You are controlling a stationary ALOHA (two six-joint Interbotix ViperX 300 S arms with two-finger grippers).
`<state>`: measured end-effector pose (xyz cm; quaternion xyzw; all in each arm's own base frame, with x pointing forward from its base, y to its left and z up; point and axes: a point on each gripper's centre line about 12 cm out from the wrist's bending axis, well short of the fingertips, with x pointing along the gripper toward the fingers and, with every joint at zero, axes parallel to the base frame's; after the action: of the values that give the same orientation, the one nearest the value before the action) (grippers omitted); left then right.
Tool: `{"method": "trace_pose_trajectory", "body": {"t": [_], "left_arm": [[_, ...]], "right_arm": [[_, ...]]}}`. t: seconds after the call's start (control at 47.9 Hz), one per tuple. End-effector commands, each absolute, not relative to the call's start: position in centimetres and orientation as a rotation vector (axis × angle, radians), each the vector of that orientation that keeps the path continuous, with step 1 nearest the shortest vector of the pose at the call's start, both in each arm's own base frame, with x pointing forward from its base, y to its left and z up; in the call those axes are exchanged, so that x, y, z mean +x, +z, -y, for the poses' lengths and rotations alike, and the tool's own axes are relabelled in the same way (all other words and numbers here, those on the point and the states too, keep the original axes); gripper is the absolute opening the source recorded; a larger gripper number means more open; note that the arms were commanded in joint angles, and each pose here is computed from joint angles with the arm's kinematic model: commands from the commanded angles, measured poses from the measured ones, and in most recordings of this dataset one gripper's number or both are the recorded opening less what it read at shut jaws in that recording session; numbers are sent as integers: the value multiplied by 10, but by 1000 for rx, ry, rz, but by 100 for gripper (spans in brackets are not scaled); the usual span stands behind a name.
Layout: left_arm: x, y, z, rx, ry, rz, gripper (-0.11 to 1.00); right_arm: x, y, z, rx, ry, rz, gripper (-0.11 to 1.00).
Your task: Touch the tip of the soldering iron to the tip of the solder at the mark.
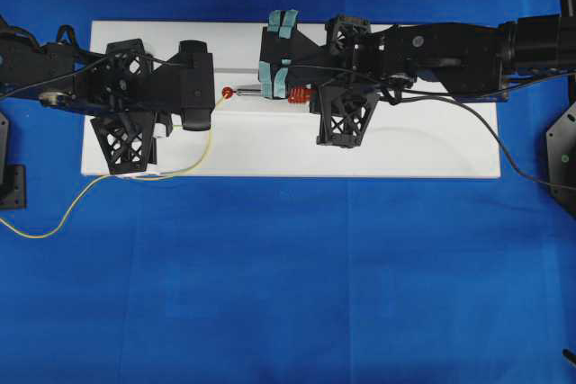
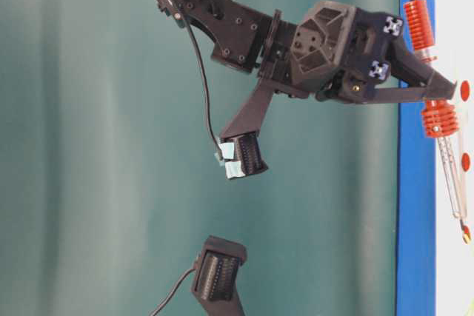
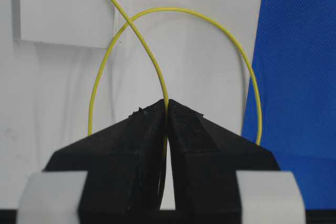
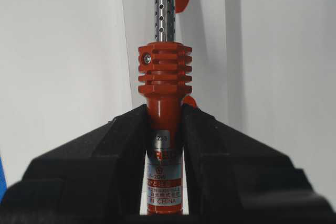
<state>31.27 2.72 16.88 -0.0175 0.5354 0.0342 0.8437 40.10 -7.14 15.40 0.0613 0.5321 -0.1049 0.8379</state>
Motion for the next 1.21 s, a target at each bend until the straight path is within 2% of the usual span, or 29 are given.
{"method": "trace_pose_trajectory", "body": {"t": [0.0,1.189], "left_arm": [[319,178,-27,-33,71,-1100,1],[325,183,-28,-35,70,-1147,1]], "right_arm": [[406,168,73,127,-225,-1087,6],[406,167,74,125,-224,-1089,6]]}}
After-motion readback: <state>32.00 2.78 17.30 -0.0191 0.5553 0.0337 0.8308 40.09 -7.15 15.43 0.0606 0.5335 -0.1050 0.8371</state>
